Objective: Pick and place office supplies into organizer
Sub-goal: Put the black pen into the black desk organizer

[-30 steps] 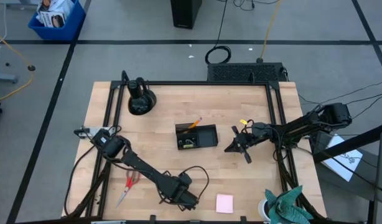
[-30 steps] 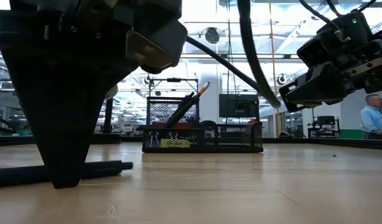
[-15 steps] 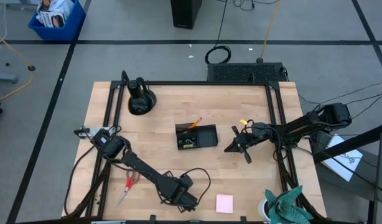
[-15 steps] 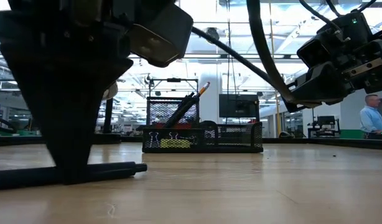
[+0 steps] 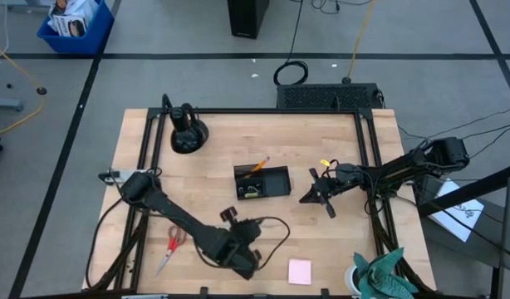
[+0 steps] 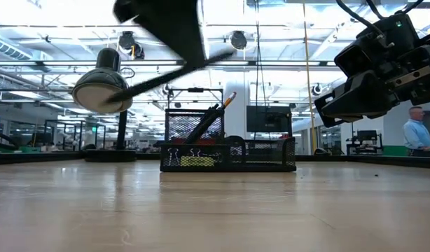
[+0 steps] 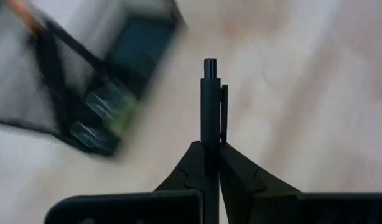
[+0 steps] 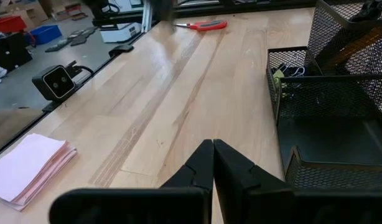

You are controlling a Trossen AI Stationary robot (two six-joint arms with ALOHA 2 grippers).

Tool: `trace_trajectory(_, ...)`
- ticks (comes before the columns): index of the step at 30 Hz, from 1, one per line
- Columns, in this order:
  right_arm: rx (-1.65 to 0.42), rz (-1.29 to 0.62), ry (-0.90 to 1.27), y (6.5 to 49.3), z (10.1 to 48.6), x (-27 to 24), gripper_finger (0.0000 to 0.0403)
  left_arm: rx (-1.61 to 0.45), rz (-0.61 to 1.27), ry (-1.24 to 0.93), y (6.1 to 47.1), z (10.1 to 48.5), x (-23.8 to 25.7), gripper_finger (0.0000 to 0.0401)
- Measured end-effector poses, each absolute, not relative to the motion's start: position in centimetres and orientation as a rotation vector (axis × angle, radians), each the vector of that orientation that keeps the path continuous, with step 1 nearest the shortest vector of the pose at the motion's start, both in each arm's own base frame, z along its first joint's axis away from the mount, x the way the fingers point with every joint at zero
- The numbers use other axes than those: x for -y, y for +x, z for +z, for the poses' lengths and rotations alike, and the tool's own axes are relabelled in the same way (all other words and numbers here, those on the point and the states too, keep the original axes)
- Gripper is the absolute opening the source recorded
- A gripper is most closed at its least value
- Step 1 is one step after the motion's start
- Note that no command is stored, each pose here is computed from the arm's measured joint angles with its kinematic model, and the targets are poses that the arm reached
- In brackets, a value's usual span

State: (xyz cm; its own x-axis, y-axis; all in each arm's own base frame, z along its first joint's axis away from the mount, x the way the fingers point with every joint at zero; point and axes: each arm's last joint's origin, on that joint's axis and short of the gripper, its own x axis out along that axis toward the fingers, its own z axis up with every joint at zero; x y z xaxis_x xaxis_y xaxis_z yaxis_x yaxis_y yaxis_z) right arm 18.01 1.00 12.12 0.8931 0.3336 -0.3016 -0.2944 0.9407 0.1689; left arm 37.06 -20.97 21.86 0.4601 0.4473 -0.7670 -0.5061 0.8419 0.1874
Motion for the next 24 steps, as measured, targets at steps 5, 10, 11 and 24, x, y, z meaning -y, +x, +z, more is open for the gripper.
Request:
trace_trajectory(5,-0.333,0.327,0.12,18.0,12.1,-1.0,0.0004,-0.697,0.654,0.075,36.0,27.0,19.4,0.0028)
trace_trajectory(10,-0.333,0.327,0.12,18.0,12.1,-1.0,0.0004,-0.64,0.705,0.119,35.4,29.0,16.4,0.0034)
trace_trajectory(11,-0.334,0.326,0.12,18.0,12.1,-1.0,0.0004,-0.618,0.709,0.11,35.3,29.2,15.8,0.0033)
trace_trajectory(24,-0.324,0.328,0.111,18.0,12.2,-1.0,0.0004,-0.187,0.285,0.082,31.6,27.8,10.1,0.0029)
